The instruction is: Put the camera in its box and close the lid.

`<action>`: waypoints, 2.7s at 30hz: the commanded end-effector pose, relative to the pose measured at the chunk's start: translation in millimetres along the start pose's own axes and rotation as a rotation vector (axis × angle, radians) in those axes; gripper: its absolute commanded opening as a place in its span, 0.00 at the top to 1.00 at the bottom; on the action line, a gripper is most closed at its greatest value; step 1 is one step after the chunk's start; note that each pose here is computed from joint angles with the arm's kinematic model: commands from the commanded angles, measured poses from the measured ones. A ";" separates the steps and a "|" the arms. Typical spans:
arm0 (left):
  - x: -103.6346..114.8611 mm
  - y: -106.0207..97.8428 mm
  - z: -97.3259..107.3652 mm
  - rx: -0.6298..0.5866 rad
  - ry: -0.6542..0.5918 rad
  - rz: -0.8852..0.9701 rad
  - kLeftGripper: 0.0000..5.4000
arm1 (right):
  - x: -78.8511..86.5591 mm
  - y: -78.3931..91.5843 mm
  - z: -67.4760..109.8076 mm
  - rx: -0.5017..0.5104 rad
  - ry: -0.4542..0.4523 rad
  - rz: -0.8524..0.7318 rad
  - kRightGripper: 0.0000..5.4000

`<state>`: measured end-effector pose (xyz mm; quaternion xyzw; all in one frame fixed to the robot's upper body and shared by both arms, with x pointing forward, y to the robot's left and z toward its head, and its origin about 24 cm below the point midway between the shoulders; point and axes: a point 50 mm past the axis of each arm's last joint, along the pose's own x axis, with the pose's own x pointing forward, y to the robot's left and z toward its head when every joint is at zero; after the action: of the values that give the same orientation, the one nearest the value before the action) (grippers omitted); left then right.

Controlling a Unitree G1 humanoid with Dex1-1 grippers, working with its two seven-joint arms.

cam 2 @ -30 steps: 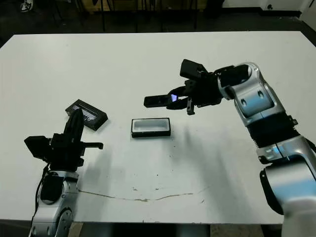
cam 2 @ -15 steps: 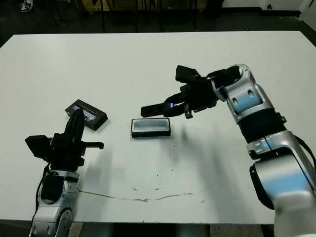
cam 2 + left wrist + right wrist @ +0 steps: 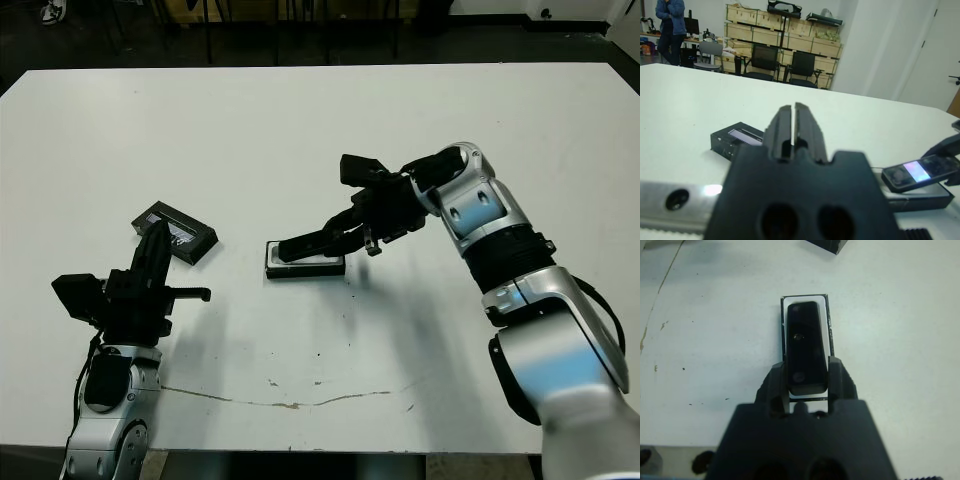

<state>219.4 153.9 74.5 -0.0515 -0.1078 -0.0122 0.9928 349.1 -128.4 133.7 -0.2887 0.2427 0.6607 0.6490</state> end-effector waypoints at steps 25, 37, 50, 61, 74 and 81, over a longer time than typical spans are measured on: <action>-4.7 1.9 -7.7 0.008 0.036 0.014 1.00 | 15.9 6.1 -4.1 -0.044 0.080 -0.022 0.89; -5.7 1.8 -8.8 0.003 0.032 0.010 1.00 | 27.3 11.5 7.1 -0.018 0.109 0.002 0.89; -7.8 2.7 -9.7 -0.001 0.032 0.023 1.00 | 21.5 9.7 6.2 -0.192 0.101 0.025 0.67; -8.5 2.5 -9.6 0.001 0.033 0.019 1.00 | -22.0 -2.5 12.0 -0.272 0.132 -0.204 0.31; -7.5 2.9 -9.3 0.004 0.027 0.014 1.00 | -60.2 4.2 18.4 -0.163 -0.134 -0.442 0.00; -7.6 8.5 -1.3 0.042 0.015 0.009 1.00 | -54.0 36.4 1.9 -0.067 -0.267 -0.775 0.09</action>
<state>214.6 157.3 73.2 -0.0458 -0.1146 -0.0079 0.9923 318.2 -163.9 180.7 -0.3060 -0.0003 0.4227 0.8530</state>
